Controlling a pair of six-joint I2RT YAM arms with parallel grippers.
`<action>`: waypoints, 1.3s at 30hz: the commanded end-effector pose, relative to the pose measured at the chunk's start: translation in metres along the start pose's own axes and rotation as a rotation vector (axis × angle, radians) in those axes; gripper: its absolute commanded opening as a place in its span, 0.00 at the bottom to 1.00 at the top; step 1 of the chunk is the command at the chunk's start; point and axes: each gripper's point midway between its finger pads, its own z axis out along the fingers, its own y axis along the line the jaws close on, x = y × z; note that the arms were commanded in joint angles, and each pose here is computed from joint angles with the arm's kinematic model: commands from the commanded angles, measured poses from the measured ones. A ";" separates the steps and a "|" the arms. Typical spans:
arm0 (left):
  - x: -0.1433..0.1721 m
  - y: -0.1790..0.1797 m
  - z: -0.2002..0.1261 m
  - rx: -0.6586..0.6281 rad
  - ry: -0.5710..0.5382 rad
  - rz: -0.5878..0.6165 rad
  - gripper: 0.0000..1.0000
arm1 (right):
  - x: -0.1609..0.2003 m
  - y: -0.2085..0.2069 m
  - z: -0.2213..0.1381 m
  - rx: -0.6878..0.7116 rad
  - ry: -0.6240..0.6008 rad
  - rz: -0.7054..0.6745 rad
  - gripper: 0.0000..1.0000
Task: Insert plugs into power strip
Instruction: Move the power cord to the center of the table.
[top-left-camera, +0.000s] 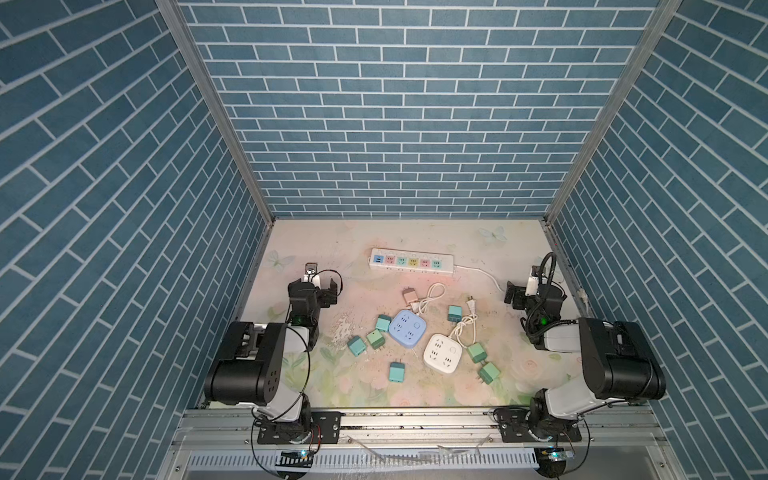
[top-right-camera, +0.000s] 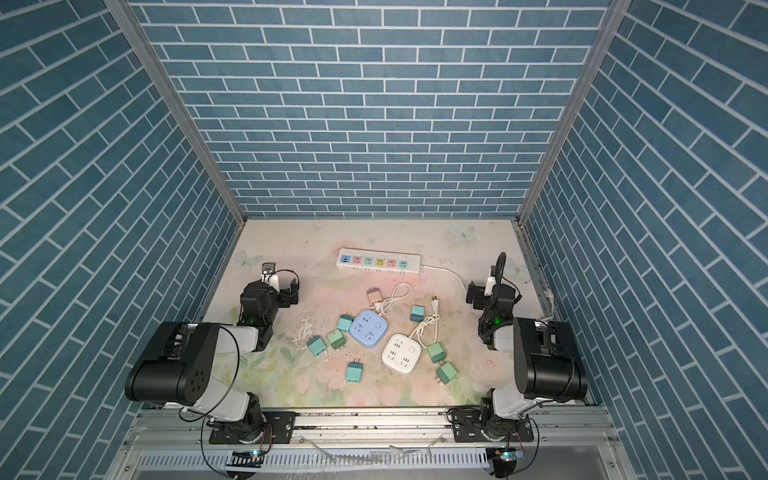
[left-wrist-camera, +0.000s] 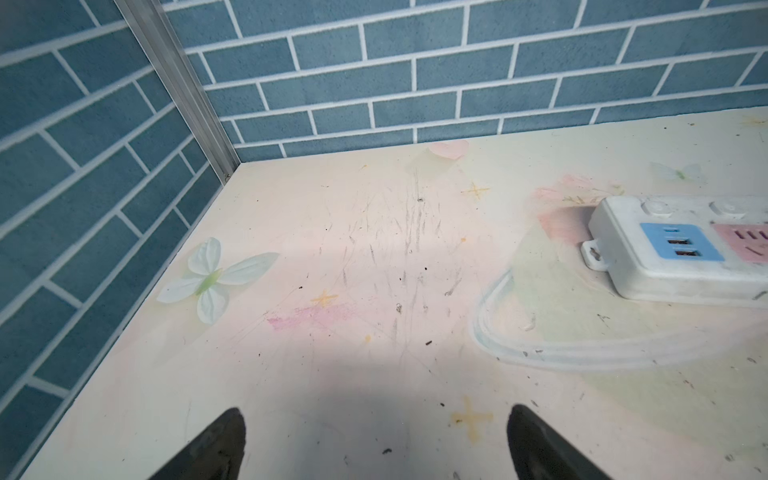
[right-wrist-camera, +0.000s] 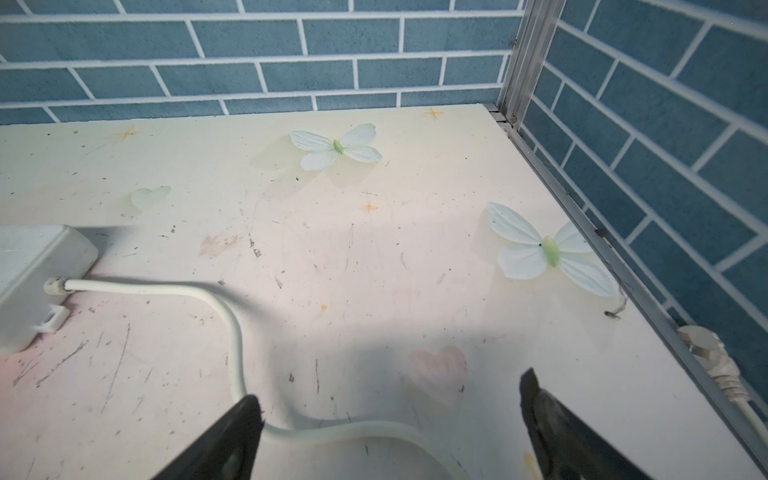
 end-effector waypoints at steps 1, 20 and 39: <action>-0.001 0.002 0.000 -0.002 0.002 0.007 1.00 | -0.010 0.001 0.002 -0.002 -0.024 -0.005 0.99; -0.002 0.002 0.000 -0.004 -0.003 0.006 1.00 | -0.009 0.001 0.001 -0.004 -0.024 -0.005 0.99; -0.063 0.082 -0.112 -0.415 0.034 -0.313 1.00 | -0.078 -0.042 -0.086 0.236 -0.005 0.389 0.99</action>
